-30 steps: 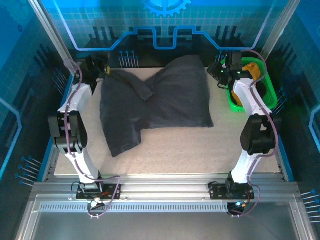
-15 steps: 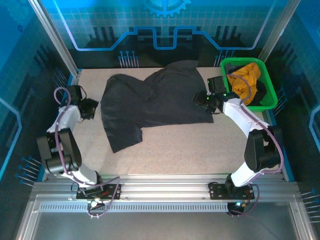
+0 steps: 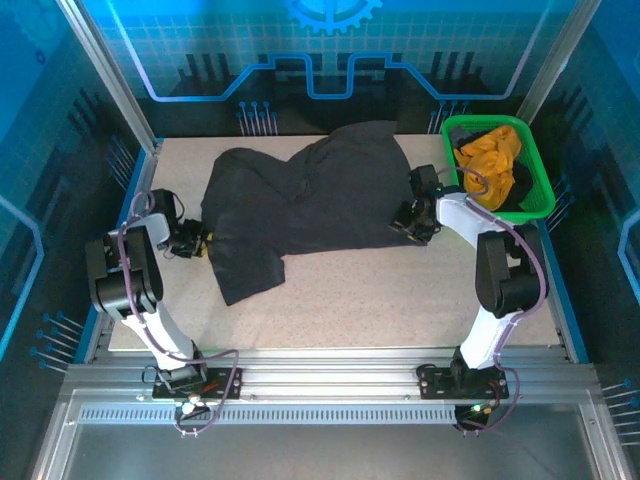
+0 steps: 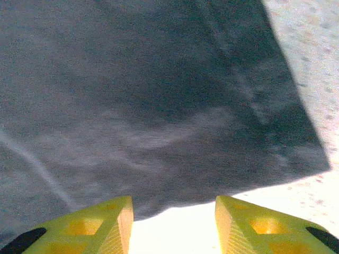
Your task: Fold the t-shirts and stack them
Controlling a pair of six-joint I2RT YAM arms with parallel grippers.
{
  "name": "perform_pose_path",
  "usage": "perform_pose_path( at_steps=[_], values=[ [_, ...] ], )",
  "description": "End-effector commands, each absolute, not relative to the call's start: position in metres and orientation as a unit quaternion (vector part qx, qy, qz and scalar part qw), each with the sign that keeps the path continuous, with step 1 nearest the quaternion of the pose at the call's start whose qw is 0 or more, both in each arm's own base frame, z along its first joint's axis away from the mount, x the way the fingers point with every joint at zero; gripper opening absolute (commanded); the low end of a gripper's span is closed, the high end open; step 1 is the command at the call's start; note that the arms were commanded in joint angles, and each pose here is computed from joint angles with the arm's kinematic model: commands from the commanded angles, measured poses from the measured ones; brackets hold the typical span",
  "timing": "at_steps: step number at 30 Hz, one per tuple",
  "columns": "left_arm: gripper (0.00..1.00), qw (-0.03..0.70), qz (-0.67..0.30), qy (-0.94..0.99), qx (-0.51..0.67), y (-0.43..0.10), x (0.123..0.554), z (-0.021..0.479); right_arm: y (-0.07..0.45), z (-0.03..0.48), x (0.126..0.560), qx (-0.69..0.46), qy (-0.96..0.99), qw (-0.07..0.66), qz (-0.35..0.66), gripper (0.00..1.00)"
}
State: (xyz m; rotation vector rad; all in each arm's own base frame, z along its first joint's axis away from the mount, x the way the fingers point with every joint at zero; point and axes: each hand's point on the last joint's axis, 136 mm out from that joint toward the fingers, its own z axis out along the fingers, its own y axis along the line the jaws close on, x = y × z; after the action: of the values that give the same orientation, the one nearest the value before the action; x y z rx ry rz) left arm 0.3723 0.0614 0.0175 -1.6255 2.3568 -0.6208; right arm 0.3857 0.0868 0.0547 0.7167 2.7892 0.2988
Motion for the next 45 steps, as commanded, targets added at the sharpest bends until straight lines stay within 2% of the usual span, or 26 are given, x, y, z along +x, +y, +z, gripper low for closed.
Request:
perform_pose_path(
  at_steps=[1,4,9,12,19,23,28,31,35,40,45],
  values=[
    [0.31,0.103,-0.235,0.812,-0.525,0.045,0.378,0.023,0.057,0.054,0.378,0.266,0.957,0.110,0.033,0.45],
    [0.32,0.109,-0.244,0.815,-0.514,0.037,0.385,0.033,0.038,0.053,0.371,0.276,0.956,0.097,-0.014,0.45],
    [0.36,0.128,-0.237,0.826,-0.496,0.030,0.390,0.054,0.029,0.049,0.357,0.282,0.955,0.077,-0.038,0.48],
    [0.41,0.140,-0.223,0.828,-0.495,0.033,0.387,0.065,0.034,0.041,0.355,0.284,0.956,0.073,-0.024,0.49],
    [0.42,0.173,-0.198,0.836,-0.482,0.041,0.381,0.088,0.041,0.015,0.369,0.300,0.952,0.056,-0.001,0.46],
    [0.42,0.184,-0.190,0.841,-0.472,0.043,0.378,0.096,0.044,0.008,0.384,0.306,0.951,0.049,0.001,0.37],
    [0.44,0.198,-0.178,0.850,-0.455,0.045,0.373,0.107,0.025,0.028,0.382,0.318,0.944,0.072,-0.043,0.00],
    [0.49,0.203,-0.174,0.857,-0.441,0.045,0.371,0.111,0.000,0.058,0.363,0.335,0.934,0.101,-0.070,0.00],
    [0.50,0.194,-0.171,0.865,-0.429,0.044,0.367,0.107,-0.034,0.083,0.337,0.354,0.924,0.125,-0.074,0.00],
    [0.46,0.173,-0.199,0.873,-0.410,0.030,0.369,0.089,-0.027,0.072,0.342,0.314,0.944,0.100,-0.018,0.00],
    [0.45,0.144,-0.234,0.890,-0.365,-0.011,0.374,0.075,-0.024,0.063,0.347,0.308,0.948,0.074,-0.021,0.00]
  ],
)
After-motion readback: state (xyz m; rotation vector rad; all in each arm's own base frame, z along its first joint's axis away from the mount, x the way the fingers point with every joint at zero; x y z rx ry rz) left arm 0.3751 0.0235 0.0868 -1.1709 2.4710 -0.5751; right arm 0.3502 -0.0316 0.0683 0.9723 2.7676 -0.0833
